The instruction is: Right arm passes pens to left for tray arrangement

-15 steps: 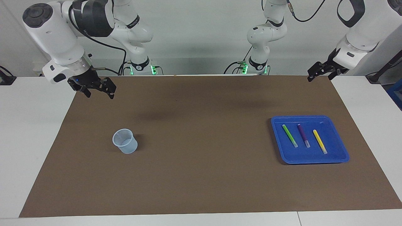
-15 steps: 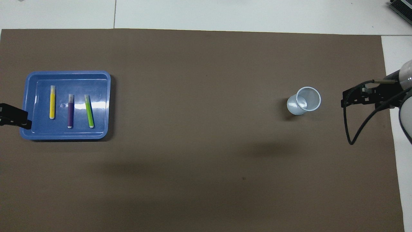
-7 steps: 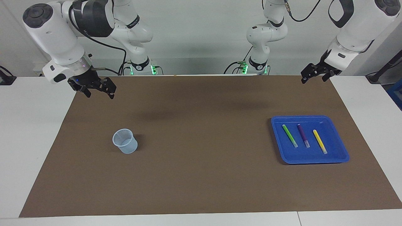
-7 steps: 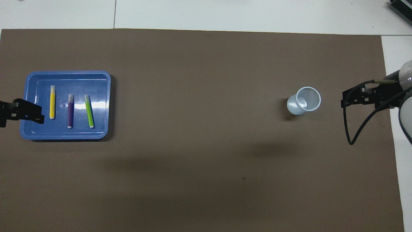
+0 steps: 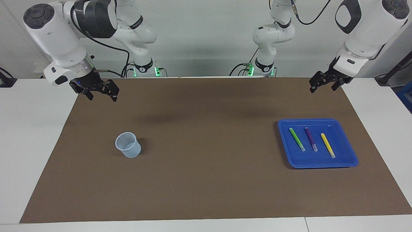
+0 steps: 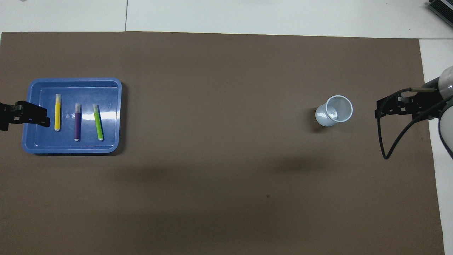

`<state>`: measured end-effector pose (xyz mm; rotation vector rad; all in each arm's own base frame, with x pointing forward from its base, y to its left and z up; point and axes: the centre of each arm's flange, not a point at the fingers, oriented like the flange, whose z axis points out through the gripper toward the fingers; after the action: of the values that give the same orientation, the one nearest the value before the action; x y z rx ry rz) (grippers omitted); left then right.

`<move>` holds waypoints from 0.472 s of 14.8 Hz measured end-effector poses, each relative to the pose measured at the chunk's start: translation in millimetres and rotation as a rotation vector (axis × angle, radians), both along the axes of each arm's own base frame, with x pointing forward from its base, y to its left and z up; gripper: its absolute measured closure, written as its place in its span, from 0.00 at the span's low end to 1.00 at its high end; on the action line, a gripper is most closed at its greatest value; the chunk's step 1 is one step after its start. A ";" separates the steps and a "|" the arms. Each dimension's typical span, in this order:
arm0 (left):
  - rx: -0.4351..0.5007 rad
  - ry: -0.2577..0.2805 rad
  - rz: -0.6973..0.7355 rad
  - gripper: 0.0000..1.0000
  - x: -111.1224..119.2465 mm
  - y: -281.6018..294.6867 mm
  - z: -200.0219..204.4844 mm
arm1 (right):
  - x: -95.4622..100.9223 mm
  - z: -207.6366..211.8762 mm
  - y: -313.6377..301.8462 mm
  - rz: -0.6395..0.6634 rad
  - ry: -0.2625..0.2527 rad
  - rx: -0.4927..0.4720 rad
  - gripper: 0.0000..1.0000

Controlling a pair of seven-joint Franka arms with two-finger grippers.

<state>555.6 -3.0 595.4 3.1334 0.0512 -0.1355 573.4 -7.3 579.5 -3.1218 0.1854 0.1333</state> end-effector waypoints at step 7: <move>-0.002 -0.010 -0.050 0.00 1.6 -28.8 1.4 | -0.1 -0.5 0.0 0.000 0.001 0.000 0.00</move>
<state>557.1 -31.8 596.8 3.1340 -0.0273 -0.1205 573.3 -7.3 579.0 -3.1217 0.1854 0.1349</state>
